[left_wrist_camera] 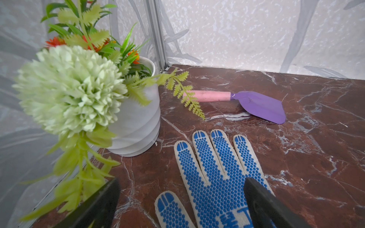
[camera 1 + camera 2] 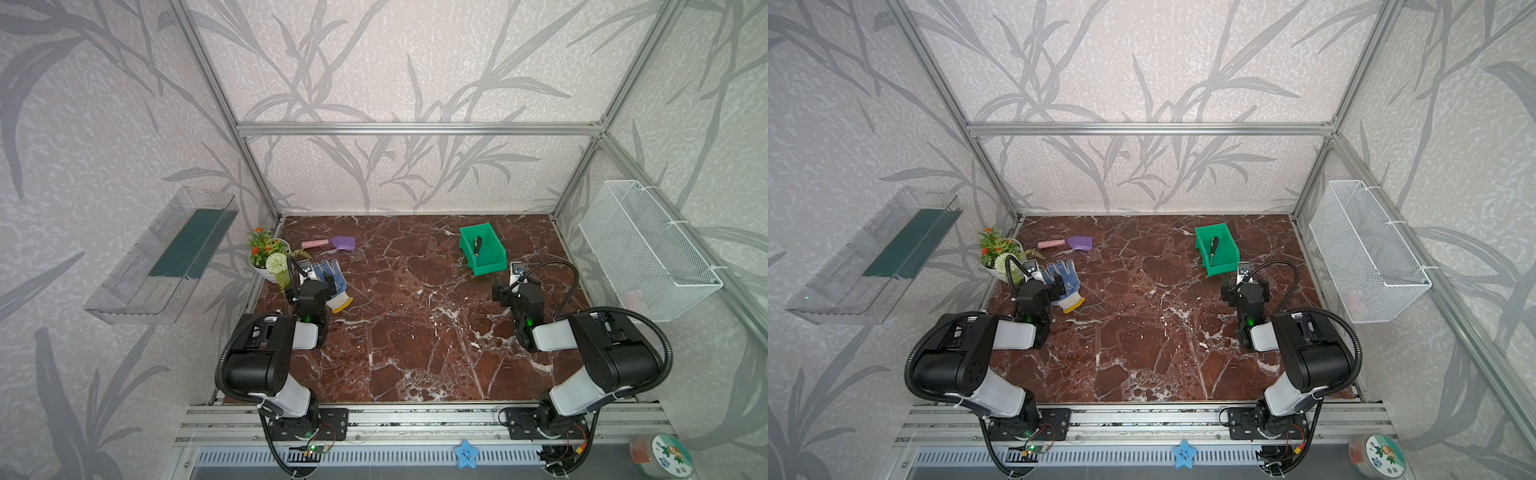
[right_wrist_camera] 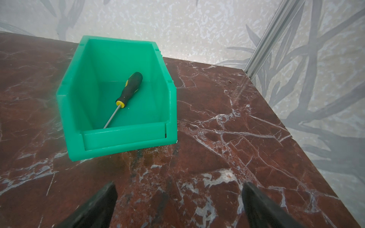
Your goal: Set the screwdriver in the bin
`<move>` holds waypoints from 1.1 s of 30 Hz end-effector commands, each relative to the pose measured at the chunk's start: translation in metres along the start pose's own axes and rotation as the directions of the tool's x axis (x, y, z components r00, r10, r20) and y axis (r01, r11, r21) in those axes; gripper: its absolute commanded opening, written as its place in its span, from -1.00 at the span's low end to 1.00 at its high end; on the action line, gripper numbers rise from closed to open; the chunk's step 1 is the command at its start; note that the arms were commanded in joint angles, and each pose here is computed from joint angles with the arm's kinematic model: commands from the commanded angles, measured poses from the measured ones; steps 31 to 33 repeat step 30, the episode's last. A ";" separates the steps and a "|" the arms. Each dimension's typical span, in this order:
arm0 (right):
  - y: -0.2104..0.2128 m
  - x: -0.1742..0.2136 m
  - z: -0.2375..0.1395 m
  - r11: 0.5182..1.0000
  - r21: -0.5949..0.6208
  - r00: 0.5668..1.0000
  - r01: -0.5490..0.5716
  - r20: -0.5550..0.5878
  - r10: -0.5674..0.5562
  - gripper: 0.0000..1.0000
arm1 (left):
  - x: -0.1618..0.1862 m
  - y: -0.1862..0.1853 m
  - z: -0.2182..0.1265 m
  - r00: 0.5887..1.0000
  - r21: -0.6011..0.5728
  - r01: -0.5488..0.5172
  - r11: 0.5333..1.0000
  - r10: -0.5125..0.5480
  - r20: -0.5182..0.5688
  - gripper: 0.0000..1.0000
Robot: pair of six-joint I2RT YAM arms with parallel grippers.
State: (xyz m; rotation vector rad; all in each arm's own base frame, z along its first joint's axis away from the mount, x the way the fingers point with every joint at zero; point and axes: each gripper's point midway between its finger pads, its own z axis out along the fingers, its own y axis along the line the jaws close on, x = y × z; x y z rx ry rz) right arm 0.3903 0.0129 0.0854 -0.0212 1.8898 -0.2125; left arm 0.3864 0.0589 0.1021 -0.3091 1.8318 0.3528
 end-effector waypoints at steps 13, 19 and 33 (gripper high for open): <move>-0.002 -0.011 0.002 0.999 -0.004 0.999 -0.031 0.022 0.031 0.98 | 0.000 -0.001 -0.001 1.000 0.002 0.006 1.000 -0.006 0.009 0.98; -0.003 -0.010 0.003 0.999 -0.016 0.999 -0.040 0.018 0.040 0.98 | 0.000 -0.001 -0.001 1.000 0.002 0.006 1.000 -0.006 0.009 0.98; -0.003 -0.009 0.002 0.999 -0.018 0.999 -0.041 0.020 0.041 0.98 | 0.001 -0.001 -0.001 1.000 0.002 0.005 1.000 -0.005 0.007 0.98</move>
